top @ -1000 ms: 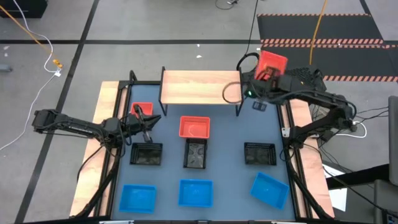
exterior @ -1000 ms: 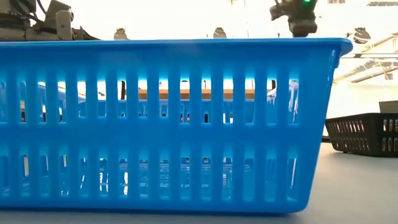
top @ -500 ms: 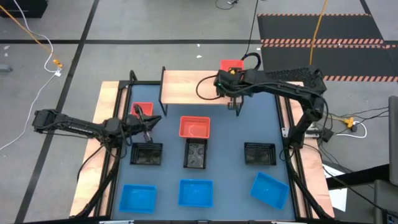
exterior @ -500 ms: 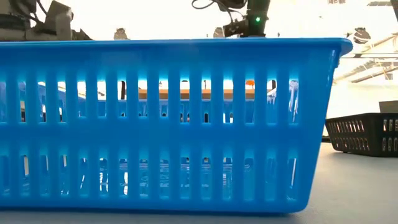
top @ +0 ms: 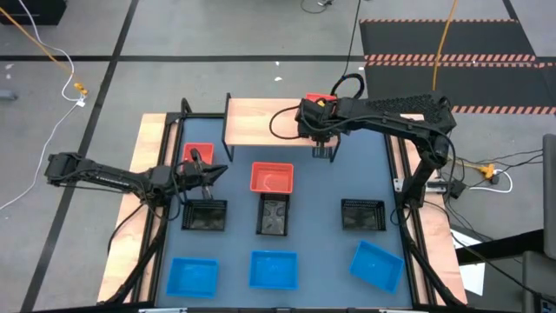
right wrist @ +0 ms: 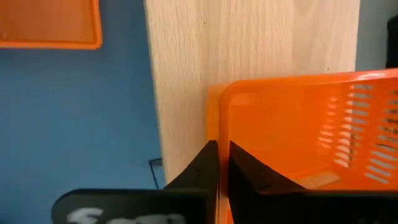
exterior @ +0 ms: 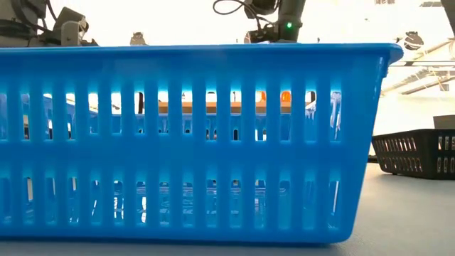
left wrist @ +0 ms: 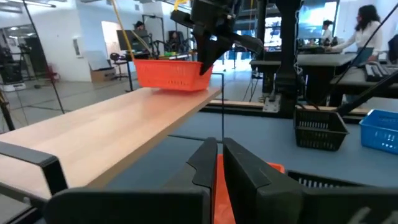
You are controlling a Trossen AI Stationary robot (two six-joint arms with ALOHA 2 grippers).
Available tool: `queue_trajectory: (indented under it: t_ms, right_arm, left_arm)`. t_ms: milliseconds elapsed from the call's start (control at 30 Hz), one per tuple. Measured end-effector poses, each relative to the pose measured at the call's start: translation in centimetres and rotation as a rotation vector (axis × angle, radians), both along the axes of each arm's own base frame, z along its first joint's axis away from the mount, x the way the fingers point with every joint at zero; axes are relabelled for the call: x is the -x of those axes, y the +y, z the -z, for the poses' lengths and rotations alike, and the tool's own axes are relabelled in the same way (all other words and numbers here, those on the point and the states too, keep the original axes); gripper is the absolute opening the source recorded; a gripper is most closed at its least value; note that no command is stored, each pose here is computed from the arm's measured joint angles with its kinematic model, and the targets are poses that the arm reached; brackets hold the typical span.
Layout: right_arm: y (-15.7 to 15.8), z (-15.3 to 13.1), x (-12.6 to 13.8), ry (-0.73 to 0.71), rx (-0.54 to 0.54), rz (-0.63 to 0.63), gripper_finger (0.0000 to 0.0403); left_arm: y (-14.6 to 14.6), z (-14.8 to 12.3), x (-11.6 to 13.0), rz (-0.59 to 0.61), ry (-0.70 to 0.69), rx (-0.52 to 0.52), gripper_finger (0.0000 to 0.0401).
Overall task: Stack baskets on shelf by color
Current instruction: Put the right orange bin on the shelf, then put the right black bin on the shelf
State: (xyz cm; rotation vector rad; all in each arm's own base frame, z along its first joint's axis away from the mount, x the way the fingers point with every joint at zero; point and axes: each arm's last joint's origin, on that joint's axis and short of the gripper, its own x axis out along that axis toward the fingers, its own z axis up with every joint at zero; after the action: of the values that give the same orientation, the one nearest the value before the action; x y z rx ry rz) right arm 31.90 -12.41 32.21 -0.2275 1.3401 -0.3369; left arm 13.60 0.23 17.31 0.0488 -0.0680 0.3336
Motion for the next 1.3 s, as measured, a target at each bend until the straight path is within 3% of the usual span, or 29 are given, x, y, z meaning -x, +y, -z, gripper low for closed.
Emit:
queue_trajectory:
  t_ms: [567,767,900,1033,1200,1300]
  right_arm:
    - [0.5,-2.3,0.6,-0.148,0.025,-0.012,0.0134]
    - [1.7,-5.4,3.1,-0.238,0.055,-0.011,0.0136]
    - [3.9,-6.9,5.7,-0.277,-0.046,0.003,0.0136]
    - [7.8,-5.0,6.4,-0.304,-0.145,-0.011,0.0136]
    - [12.7,-0.7,6.5,-0.334,-0.297,0.127,0.0136]
    - [14.9,1.5,7.4,-0.289,-0.314,0.156,0.0136]
  left_arm:
    - [0.1,0.0,0.0,-0.020,0.000,0.000,0.0031]
    - [0.1,0.1,0.0,-0.020,0.001,0.018,0.0031]
    - [0.0,0.6,0.0,-0.016,0.043,0.051,0.0031]
    - [0.0,1.0,0.0,-0.016,0.067,0.088,0.0031]
    - [0.0,0.5,0.0,-0.002,0.010,0.126,0.0031]
    - [-0.1,0.0,0.0,0.022,-0.041,0.134,0.0031]
